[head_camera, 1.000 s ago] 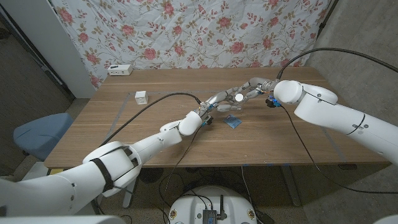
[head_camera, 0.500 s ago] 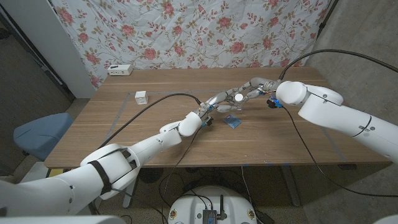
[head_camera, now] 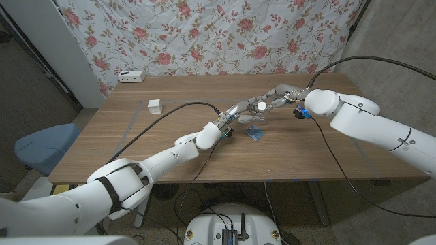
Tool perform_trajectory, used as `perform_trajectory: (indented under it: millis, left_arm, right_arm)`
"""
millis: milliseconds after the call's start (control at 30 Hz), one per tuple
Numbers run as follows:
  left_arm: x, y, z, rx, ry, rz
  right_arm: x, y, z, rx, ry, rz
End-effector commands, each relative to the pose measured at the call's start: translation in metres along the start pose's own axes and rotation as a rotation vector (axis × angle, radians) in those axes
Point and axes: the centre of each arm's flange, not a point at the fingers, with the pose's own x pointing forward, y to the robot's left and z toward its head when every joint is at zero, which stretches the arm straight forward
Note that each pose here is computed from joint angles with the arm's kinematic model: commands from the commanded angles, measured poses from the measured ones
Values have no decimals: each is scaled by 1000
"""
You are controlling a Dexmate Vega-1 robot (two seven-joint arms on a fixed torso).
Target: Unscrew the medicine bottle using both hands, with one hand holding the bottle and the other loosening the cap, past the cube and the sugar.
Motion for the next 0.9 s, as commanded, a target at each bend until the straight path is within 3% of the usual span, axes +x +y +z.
perform_trajectory:
  millis: [33,900]
  left_arm:
    - [0,2,0,8,2,10]
    - [-2,11,0,33,6,33]
  right_arm:
    - [-4,-4,-4,21,-5,-11]
    - [-12,-9,-11,61,-15,-41]
